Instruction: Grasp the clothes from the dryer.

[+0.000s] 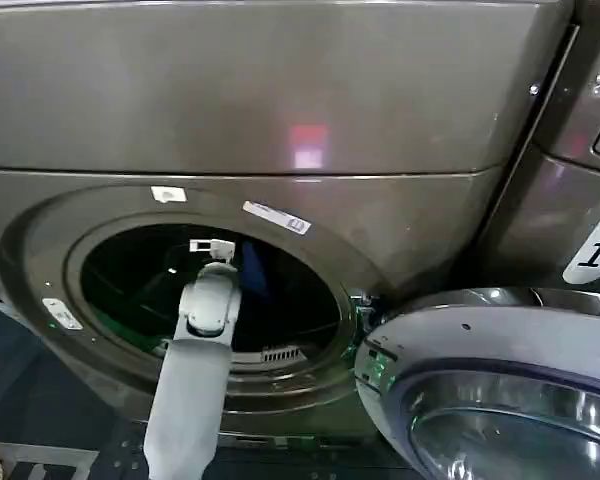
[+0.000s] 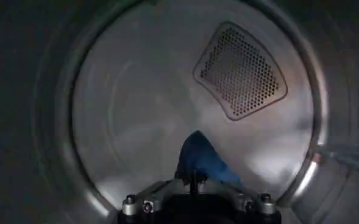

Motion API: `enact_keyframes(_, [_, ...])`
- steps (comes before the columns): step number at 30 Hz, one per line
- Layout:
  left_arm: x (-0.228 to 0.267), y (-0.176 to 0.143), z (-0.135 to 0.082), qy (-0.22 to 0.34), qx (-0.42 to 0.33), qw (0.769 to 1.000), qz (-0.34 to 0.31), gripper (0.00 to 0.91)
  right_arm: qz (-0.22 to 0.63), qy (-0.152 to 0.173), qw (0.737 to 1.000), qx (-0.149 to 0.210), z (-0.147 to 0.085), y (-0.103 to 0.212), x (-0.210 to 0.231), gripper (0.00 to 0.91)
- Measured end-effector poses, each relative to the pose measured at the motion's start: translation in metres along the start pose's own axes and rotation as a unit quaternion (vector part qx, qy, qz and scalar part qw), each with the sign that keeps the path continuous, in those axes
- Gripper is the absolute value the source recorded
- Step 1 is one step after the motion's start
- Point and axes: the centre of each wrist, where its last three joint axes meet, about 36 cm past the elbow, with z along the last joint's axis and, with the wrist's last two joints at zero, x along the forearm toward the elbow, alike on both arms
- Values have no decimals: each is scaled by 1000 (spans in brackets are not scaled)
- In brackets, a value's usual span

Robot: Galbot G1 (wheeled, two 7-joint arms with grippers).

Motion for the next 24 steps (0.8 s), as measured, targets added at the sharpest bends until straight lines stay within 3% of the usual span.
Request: enact_keyframes(24, [2, -3, -1, 4, 24, 1000, 3, 0, 16, 11, 1000, -12, -13, -3, 1, 907])
